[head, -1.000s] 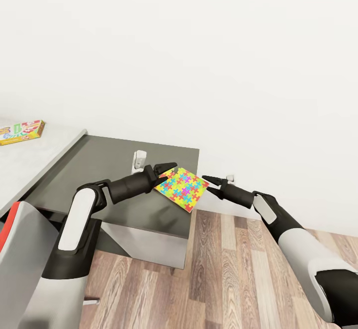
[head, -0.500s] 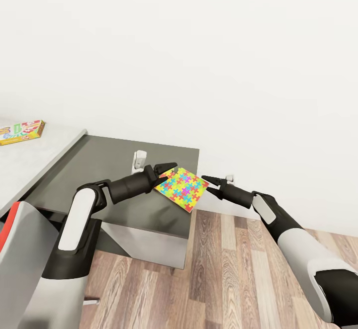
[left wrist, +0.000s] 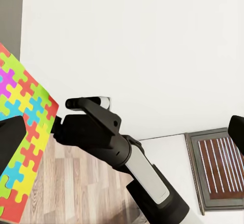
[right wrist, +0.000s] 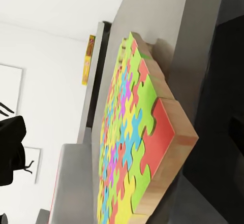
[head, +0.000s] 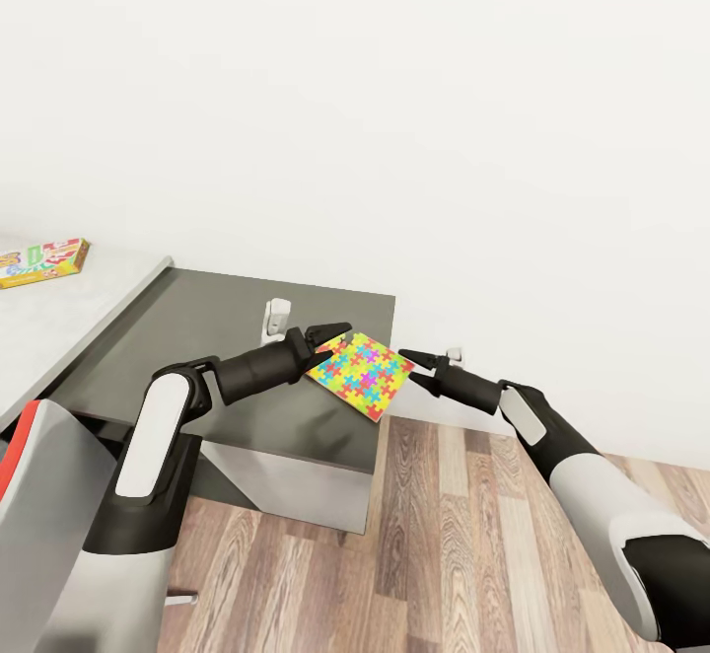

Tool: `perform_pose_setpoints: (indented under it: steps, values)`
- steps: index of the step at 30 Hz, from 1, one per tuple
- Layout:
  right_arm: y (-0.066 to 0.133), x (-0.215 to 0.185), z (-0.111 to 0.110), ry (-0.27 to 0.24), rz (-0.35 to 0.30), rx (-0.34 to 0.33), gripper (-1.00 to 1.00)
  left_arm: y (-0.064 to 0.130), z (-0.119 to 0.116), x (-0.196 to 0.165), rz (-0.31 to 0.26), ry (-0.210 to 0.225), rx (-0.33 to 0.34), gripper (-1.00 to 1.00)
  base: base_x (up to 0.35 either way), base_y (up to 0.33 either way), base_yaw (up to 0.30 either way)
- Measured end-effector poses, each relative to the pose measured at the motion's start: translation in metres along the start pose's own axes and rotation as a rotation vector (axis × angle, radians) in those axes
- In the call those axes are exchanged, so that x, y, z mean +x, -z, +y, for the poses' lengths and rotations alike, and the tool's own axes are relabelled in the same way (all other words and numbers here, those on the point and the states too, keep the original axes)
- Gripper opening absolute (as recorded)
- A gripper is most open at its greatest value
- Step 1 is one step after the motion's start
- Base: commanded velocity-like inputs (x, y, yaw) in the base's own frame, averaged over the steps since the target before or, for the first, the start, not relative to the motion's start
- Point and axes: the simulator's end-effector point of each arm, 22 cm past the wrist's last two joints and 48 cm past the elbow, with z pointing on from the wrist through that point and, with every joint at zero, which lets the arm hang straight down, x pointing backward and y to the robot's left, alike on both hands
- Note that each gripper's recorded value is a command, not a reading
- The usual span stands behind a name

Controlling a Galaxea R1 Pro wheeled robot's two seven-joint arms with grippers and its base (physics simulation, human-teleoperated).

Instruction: Put all the toys in the child's room - the three board games (two on the bed and one on the table), the two jigsaw puzzles on the table, and the tennis ball on the table - inside the toy box on the table in the child's room.

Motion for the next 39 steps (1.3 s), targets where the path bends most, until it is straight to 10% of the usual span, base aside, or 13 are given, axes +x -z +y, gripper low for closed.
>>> perform_pose_setpoints:
  steps: [25,26,39]
  values:
    - [-0.0012,0.0033,-0.0002,0.000,0.006,0.000,1.00,-0.0001,-0.0002,0.0001,0.000,0.000,0.000,1.00,0.000,0.000,0.000]
    - [-0.0012,0.0033,-0.0002,0.000,0.006,0.000,-1.00,-0.0002,-0.0002,0.0001,0.000,0.000,0.000,1.00,0.000,0.000,0.000]
    - [-0.0085,0.0091,0.0048,-0.002,0.014,-0.016,-1.00,-0.0003,-0.0008,-0.0003,0.000,-0.001,0.001,1.00,0.000,0.000,0.000]
